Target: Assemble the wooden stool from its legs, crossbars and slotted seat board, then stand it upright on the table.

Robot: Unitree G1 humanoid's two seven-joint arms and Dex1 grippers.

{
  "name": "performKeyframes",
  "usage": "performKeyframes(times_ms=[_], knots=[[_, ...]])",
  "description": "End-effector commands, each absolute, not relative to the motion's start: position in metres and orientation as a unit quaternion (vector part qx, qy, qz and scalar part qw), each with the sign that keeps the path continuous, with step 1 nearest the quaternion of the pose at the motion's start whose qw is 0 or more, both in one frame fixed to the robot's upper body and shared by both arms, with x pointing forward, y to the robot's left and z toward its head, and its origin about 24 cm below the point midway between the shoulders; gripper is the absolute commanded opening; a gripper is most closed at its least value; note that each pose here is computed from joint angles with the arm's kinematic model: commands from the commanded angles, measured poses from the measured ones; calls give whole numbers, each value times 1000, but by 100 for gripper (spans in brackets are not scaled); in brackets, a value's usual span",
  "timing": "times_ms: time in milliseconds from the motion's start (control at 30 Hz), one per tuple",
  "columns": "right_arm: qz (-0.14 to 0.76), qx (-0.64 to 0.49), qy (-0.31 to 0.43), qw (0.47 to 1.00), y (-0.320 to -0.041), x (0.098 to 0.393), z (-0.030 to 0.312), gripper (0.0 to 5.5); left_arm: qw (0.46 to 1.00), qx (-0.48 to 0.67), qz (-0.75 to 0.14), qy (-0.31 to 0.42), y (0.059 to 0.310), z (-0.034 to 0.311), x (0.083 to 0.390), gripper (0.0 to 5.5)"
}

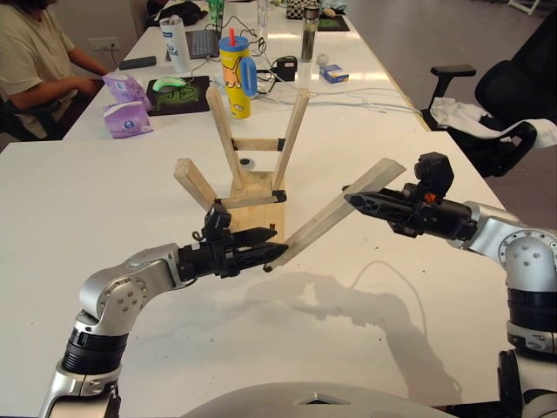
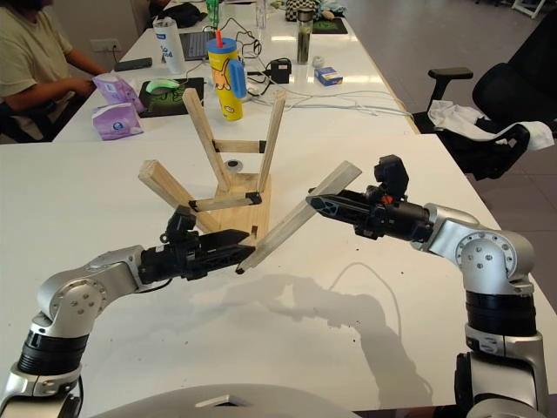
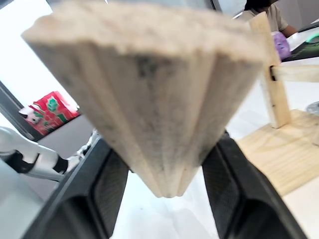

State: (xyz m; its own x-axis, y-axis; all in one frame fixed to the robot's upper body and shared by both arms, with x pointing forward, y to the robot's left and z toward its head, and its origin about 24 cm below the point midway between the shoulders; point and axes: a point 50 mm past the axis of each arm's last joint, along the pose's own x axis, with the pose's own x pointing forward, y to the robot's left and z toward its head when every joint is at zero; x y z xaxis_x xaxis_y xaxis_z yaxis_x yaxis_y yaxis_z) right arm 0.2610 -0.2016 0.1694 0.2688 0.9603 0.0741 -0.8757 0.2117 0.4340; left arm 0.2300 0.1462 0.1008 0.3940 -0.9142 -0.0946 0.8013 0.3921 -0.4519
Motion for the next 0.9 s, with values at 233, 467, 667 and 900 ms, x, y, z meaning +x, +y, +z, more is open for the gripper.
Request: performKeyframes(times_ms=[233,467,667,900], knots=[[589,92,41,802,-202,310,176,207,853,67,-474,209,147,41,247,311],[607,58,46,791,-190,324,165,207,828,132,-477,264,154,18,240,311],[622,56,56,779,-181,333,158,207,809,140,-490,293,159,11,234,311],[626,-50,104,771,-173,344,151,205,809,144,-487,296,159,7,233,311]])
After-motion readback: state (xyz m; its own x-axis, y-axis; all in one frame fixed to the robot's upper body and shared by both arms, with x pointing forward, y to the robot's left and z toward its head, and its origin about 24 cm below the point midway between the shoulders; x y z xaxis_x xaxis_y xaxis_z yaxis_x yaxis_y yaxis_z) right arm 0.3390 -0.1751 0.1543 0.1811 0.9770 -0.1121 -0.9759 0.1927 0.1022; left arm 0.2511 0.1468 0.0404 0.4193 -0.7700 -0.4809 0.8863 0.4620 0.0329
